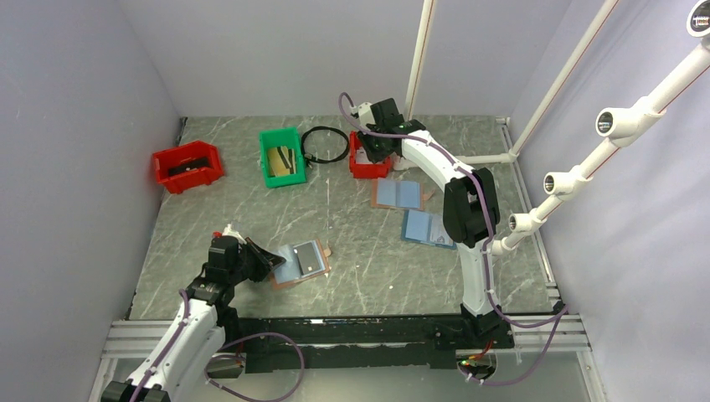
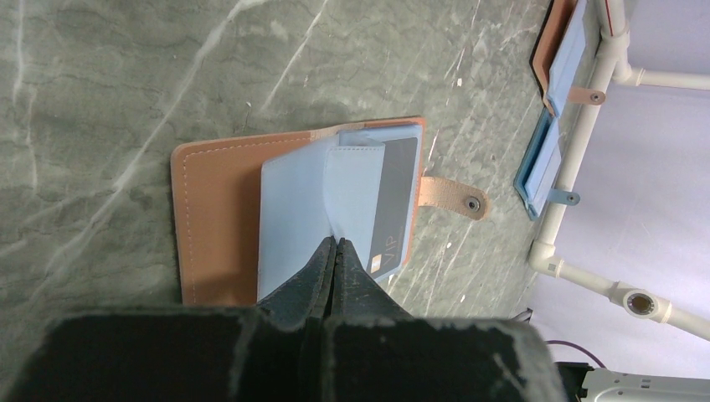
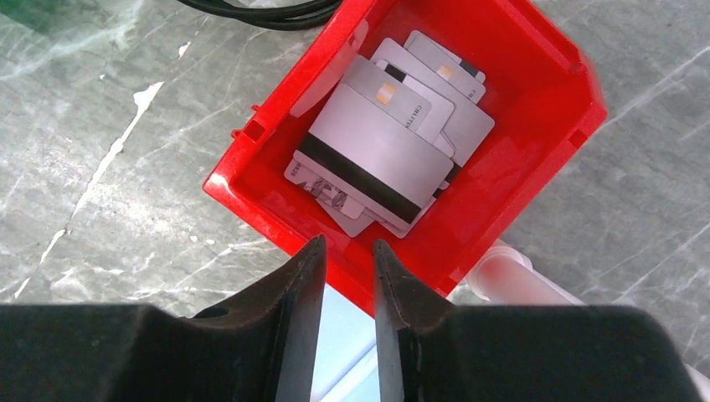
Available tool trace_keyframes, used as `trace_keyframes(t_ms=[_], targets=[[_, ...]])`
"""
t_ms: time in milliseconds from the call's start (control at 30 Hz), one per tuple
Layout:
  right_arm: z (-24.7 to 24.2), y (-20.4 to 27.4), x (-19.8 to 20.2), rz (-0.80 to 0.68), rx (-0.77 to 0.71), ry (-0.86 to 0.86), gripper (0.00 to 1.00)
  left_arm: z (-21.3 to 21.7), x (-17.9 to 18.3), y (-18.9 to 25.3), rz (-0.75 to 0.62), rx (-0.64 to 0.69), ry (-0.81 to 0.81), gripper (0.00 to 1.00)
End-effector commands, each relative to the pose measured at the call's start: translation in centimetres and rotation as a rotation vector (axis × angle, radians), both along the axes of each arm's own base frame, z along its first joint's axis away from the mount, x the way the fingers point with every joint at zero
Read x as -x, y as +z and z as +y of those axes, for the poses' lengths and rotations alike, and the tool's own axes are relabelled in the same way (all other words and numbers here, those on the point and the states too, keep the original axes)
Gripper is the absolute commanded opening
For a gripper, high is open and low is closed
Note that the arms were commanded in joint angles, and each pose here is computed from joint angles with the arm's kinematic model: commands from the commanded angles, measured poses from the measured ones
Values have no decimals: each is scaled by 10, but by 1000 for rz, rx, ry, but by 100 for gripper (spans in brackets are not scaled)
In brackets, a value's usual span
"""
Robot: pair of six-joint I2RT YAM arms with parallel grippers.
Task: Take the credit cards out of the card holder
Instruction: Place the credit card in the storage box, then remove the credit card from the card holder.
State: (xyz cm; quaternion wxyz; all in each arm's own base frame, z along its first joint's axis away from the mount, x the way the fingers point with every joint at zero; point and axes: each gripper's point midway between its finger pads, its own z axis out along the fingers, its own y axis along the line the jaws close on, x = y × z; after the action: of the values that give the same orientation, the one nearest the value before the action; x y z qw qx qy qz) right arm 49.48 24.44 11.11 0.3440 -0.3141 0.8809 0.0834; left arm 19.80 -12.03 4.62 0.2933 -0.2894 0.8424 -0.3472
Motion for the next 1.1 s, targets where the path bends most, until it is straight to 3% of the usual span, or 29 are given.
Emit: trace_keyframes(t_ms=[0,200,367,567,700,900,1000,1067], targets=[[-1,34,-14,-94,-17,-23,30,0,-5,14,-36,-3,-8,0],[19,66,15,-74,-109,105,33,3,2,11,9,-13,14,0],[71,78,119,121,-311,525,37,11,10,11,88,-40,54,0],[116,54,248,327,-440,819,39,22,25,4,244,-78,120,3],[133,30,291,466,-498,835,40,26,36,-1,378,-105,151,23],[157,0,311,652,-530,710,37,49,43,10,518,-231,249,34],[167,-14,319,715,-518,666,36,54,36,35,484,-271,242,39],[173,-22,321,740,-514,639,36,51,23,55,388,-267,204,43]])
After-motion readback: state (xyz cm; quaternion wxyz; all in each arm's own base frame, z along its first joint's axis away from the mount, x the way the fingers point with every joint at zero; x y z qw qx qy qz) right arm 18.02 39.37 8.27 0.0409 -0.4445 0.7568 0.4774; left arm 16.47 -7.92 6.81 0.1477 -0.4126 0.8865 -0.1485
